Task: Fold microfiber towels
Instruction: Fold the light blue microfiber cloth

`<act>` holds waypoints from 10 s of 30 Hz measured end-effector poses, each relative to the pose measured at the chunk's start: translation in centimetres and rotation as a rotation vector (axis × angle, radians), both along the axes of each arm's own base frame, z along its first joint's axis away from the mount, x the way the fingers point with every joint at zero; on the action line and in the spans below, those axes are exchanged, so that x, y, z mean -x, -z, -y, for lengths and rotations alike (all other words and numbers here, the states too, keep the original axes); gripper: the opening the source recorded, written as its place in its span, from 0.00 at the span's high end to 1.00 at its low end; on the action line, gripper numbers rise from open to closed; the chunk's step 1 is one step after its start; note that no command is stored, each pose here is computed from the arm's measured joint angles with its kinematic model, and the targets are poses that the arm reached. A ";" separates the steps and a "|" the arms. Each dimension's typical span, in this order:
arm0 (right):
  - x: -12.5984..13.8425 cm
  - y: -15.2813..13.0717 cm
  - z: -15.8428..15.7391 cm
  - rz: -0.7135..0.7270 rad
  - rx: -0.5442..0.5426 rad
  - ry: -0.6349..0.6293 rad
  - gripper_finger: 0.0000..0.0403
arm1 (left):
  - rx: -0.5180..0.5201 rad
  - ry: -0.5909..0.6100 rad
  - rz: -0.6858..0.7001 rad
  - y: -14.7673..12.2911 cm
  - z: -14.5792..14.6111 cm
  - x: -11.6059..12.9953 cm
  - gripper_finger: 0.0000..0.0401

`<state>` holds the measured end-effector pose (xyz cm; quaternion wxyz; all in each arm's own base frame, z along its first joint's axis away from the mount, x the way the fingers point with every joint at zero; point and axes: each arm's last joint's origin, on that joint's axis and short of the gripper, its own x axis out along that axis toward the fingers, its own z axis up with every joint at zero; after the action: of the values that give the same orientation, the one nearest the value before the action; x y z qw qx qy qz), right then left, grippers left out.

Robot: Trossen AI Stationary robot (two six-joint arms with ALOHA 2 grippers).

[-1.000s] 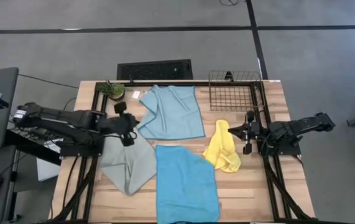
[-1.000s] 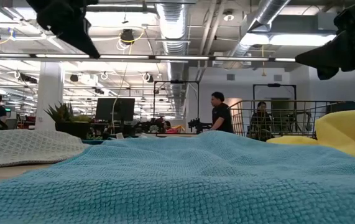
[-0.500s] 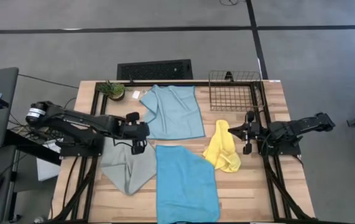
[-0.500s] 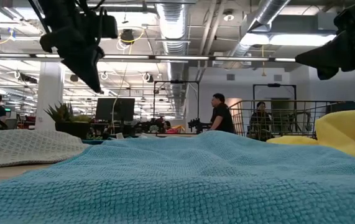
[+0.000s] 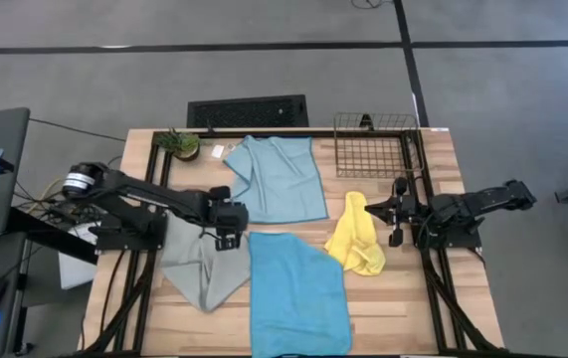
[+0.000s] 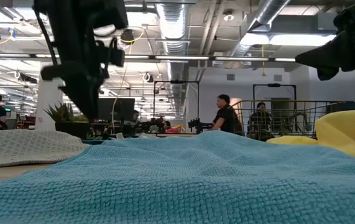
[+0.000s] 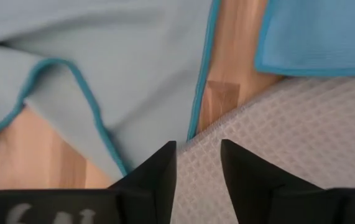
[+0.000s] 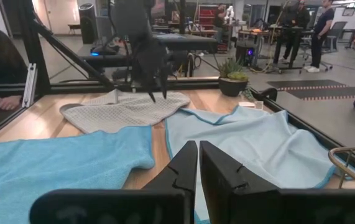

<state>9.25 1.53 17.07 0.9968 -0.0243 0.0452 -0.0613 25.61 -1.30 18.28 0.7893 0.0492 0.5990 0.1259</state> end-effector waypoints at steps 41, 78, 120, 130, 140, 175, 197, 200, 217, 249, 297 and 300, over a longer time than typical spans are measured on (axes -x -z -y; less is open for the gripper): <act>0.0 0.0 0.0 0.000 0.001 -0.002 0.89 | -0.130 -0.128 -0.086 5.3 -1.4 -2.3 0.69; 0.0 0.0 0.0 0.006 -0.046 0.002 0.89 | 0.055 -0.088 -0.133 3.6 -4.9 -3.7 1.00; -4.0 -3.8 -0.3 -0.367 -0.007 0.266 0.99 | 0.037 -0.154 -0.112 0.2 -5.0 -5.0 1.00; -8.6 -5.2 0.0 -0.623 -0.072 0.210 0.92 | 0.035 -0.137 -0.114 0.1 -4.6 -5.1 1.00; -11.3 -5.1 0.7 -0.716 -0.012 0.190 0.73 | 0.027 -0.108 -0.120 0.1 -3.6 -5.1 1.00; -17.8 5.6 1.0 -1.014 0.227 -0.005 0.66 | 0.032 -0.105 -0.118 0.1 -3.4 -5.1 1.00; -17.7 5.7 3.2 -1.032 0.197 0.079 0.67 | 0.036 -0.104 -0.118 0.1 -3.4 -5.1 1.00; -17.7 5.8 3.5 -1.035 0.172 0.060 0.69 | 0.036 -0.104 -0.118 0.1 -3.4 -5.1 1.00; -17.9 5.6 3.4 -1.034 0.145 0.042 0.96 | 0.044 -0.109 -0.113 0.1 -2.8 -5.1 1.00; -19.9 -4.0 4.6 -1.017 0.301 0.408 0.99 | -0.279 -0.228 0.059 -9.1 -4.1 -3.8 1.00; -17.0 -19.3 16.1 -0.614 0.502 0.819 1.00 | -0.930 -0.406 0.035 -20.4 -17.2 -2.9 1.00; -17.1 -19.5 16.2 -0.608 0.527 0.818 1.00 | -0.947 -0.388 0.028 -20.6 -17.3 -3.0 1.00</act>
<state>26.32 -14.62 36.59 0.7945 -0.2693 0.3187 -0.4413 28.59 15.99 38.92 0.6502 0.2877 0.4637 0.5286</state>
